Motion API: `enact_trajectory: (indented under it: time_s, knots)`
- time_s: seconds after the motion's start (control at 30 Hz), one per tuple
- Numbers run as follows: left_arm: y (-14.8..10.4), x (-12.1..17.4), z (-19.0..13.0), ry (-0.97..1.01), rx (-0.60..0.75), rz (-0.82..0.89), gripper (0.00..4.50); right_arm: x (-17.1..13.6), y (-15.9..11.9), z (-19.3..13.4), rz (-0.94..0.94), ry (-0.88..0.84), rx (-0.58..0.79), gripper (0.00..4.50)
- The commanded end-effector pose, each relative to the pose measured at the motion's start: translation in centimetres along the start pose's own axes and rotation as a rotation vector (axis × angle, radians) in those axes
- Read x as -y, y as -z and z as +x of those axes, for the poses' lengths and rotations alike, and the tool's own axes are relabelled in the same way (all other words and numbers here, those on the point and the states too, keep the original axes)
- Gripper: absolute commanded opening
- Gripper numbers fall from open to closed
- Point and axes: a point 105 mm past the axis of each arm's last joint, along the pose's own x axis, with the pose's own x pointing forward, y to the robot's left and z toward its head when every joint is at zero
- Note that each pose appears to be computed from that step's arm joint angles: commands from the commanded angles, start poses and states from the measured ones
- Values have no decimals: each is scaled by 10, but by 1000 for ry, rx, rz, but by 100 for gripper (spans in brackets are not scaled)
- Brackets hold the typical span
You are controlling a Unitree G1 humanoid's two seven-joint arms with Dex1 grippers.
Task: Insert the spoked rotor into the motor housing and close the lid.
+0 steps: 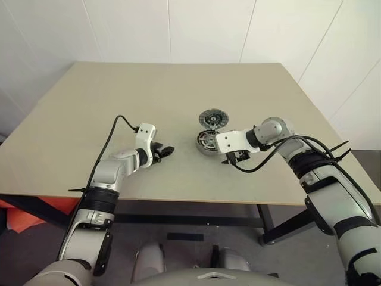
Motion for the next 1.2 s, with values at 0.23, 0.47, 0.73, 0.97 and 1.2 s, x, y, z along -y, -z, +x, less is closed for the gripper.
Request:
enact_trajectory:
  time_s: [0.23, 0.47, 0.73, 0.97, 1.2]
  knots:
    - [6, -3, 0, -25, -20, -11, 303, 11, 11, 0, -55, -1, -94, 312]
    - [5, -10, -2, -55, -8, -43, 303, 19, 6, 4, -100, 25, -97, 91]
    - [9, -15, -2, -72, -18, -68, 303, 26, 1, 5, -124, 64, -88, 8]
    - [10, -17, -1, -83, -17, -81, 303, 38, -2, 0, -91, 149, -59, 3]
    - [14, -17, -1, -95, -12, -108, 303, 66, -41, -26, 359, 253, 256, 3]
